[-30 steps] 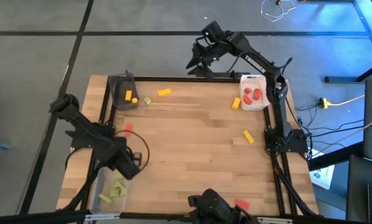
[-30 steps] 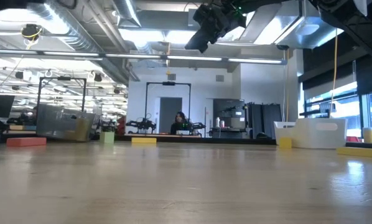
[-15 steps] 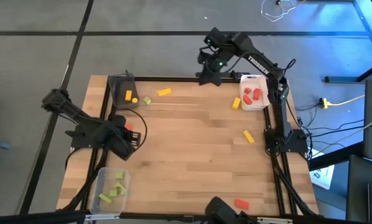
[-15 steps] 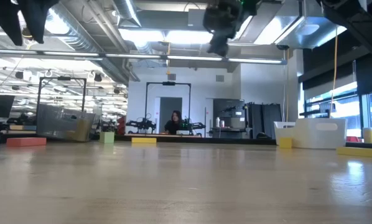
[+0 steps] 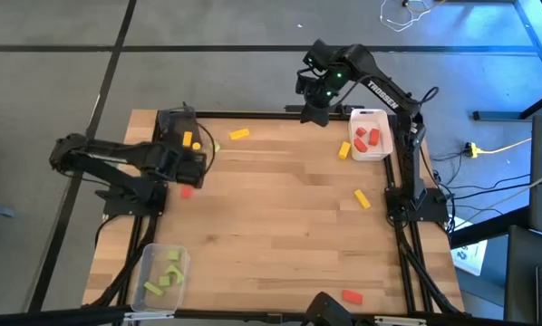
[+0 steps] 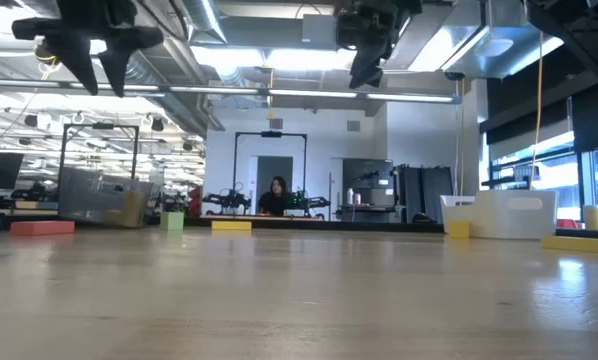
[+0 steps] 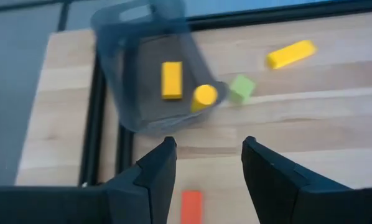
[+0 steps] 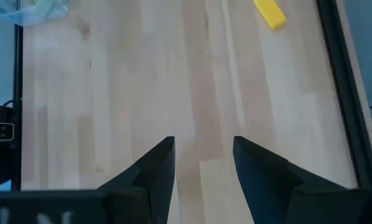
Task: Sort & place blocks by color
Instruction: Put the yellow block into the black bin
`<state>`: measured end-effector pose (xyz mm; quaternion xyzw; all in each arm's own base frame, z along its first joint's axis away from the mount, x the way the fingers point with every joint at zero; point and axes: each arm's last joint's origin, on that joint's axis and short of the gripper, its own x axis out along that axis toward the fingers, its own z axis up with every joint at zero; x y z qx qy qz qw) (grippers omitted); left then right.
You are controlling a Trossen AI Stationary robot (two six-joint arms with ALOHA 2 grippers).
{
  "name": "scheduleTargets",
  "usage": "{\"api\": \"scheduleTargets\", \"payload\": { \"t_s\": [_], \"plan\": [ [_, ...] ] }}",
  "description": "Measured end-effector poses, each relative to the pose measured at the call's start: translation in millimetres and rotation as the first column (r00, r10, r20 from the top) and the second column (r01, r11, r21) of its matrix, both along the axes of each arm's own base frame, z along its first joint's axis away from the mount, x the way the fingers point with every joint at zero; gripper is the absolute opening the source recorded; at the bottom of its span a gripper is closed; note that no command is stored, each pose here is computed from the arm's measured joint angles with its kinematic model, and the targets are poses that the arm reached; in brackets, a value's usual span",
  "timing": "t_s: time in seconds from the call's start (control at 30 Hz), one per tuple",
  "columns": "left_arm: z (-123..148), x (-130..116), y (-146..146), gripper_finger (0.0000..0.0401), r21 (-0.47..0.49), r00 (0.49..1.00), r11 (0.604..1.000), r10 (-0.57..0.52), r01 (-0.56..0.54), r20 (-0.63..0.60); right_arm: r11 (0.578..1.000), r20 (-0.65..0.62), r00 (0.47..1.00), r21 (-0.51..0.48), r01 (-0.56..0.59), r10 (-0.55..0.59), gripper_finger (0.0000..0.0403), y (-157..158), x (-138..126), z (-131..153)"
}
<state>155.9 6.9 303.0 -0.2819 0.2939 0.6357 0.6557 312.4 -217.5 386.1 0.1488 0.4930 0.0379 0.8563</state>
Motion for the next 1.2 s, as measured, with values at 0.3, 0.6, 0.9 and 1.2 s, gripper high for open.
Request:
{"api": "scheduleTargets", "payload": {
  "t_s": [0.3,0.6,0.9,1.2],
  "plan": [
    [-1,3,22,0.0169,-0.034,0.999,0.999,0.039,-0.04,-0.024,0.991,0.162,0.986,-0.13,-0.023,0.044,0.0163,-3,28,-1],
    [-1,3,29,0.0169,-0.035,0.998,0.999,0.034,-0.036,-0.059,0.934,0.38,0.916,-0.356,0.018,0.127,0.0163,-6,83,-6],
    [-1,4,30,0.0169,-0.077,0.998,0.996,0.041,-0.044,-0.04,0.91,0.369,0.911,-0.414,-0.018,0.186,0.0163,-39,133,-84],
    [-2,5,29,0.0169,-0.12,0.999,0.992,0.039,-0.041,-0.021,0.871,0.302,0.914,-0.482,-0.099,0.271,0.0163,-73,147,-155]
  ]
}}
